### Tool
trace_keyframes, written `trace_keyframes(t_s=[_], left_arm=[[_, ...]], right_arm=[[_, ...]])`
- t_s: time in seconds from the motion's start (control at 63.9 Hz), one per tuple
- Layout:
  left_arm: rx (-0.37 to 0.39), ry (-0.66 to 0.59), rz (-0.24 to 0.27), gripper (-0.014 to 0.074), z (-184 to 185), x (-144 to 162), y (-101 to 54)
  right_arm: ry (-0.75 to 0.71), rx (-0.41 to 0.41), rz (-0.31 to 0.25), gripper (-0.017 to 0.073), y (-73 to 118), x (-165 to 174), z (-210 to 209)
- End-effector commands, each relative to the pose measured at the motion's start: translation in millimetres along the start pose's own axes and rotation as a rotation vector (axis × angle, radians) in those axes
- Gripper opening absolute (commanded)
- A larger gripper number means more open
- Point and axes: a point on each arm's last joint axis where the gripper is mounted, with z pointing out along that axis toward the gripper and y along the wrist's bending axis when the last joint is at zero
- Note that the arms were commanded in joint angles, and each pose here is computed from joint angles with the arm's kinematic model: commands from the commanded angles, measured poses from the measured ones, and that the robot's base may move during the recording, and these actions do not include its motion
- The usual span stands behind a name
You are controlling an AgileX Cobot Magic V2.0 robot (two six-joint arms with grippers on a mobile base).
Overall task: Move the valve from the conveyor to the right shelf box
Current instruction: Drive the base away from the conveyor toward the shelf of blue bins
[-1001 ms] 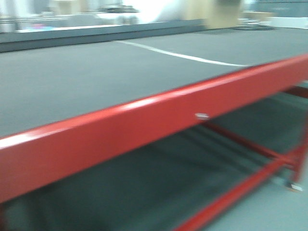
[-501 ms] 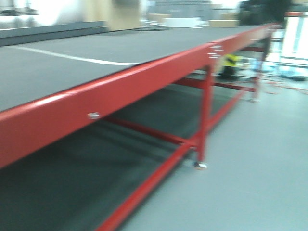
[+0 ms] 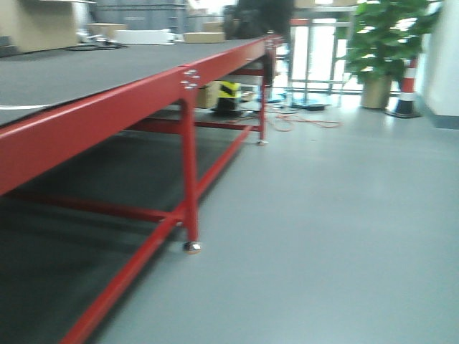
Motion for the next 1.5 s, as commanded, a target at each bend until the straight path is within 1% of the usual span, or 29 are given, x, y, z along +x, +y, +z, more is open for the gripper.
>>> trace_keyframes(t_s=[0.0, 1.486], left_arm=[[0.003, -0.067, -0.004, -0.0111, -3.7, -6.0, -0.6], [0.003, -0.067, -0.004, -0.0111, -3.7, -6.0, -0.6]], right_arm=[[-0.088, 0.000, 0.004, -0.0168, 0.4, -8.1, -5.4], [-0.088, -0.003, 0.007, -0.0168, 0.7, -8.1, -5.4]])
